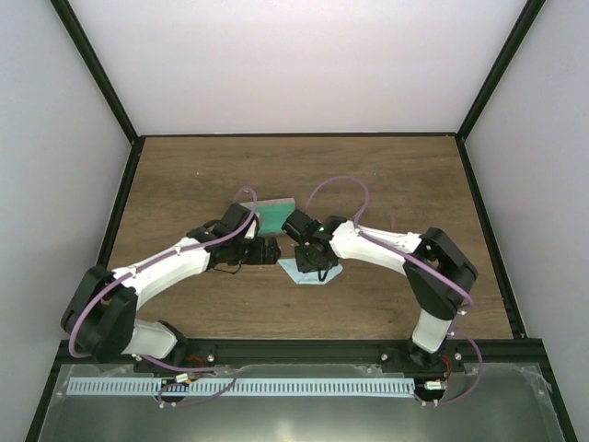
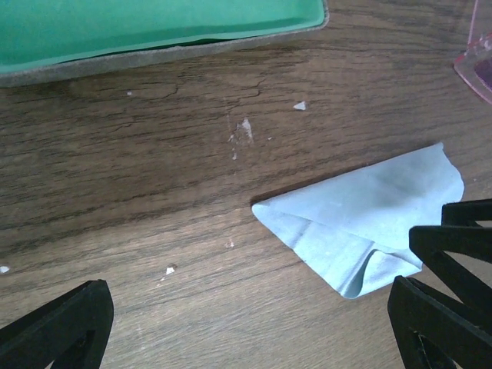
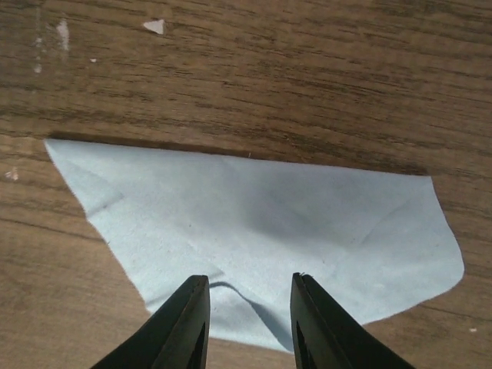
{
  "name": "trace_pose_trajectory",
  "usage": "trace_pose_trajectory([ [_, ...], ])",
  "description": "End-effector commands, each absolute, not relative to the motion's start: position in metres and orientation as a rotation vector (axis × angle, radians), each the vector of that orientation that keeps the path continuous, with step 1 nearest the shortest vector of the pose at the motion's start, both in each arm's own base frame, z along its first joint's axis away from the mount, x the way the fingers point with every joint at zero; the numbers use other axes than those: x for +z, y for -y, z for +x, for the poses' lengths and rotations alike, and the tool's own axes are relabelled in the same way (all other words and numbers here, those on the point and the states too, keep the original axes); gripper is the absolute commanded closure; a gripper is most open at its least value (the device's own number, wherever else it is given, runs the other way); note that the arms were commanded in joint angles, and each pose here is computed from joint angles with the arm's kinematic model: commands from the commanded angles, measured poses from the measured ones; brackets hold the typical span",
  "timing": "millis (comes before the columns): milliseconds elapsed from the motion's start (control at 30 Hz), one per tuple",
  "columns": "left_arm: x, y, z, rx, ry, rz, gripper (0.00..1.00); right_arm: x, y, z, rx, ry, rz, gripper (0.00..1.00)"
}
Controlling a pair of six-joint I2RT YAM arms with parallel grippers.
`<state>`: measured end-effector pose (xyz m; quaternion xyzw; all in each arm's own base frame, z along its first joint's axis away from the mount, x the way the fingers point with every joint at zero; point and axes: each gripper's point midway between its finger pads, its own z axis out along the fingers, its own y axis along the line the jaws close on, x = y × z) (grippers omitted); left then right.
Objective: Organize the sunglasses
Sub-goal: Adjust the glasses cleaning cloth at the center of the board.
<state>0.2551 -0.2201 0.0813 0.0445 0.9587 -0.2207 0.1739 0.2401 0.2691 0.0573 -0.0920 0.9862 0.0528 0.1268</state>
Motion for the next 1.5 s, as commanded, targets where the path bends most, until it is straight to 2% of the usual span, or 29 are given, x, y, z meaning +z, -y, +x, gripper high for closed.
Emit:
trace_pose_trajectory([
  [0,0.081,0.214,0.252,-0.599,-2.707,0.113,0.00,0.056,-0.272,0.247,0.106,-2.863,-0.315,0.70],
  [267,0.077,0.208,0.253,-0.555,-2.711,0.102,0.00,0.033,-0.275,0.231,0.107,-2.913,-0.350,0.71],
  [733,0.073,0.206,0.253,-0.528,-2.724,0.110,0.04,0.012,-0.273,0.226,0.080,-2.951,-0.365,0.78],
  [800,0.073,0.205,0.253,-0.524,-2.724,0.105,0.04,0.011,-0.271,0.226,0.069,-2.952,-0.370,0.81],
  [1033,0.073,0.205,0.252,-0.529,-2.720,0.097,0.04,0.020,-0.272,0.228,0.081,-2.934,-0.357,0.94],
  [1467,0.072,0.206,0.252,-0.537,-2.720,0.105,0.04,0.049,-0.279,0.243,0.093,-2.863,-0.351,0.95],
])
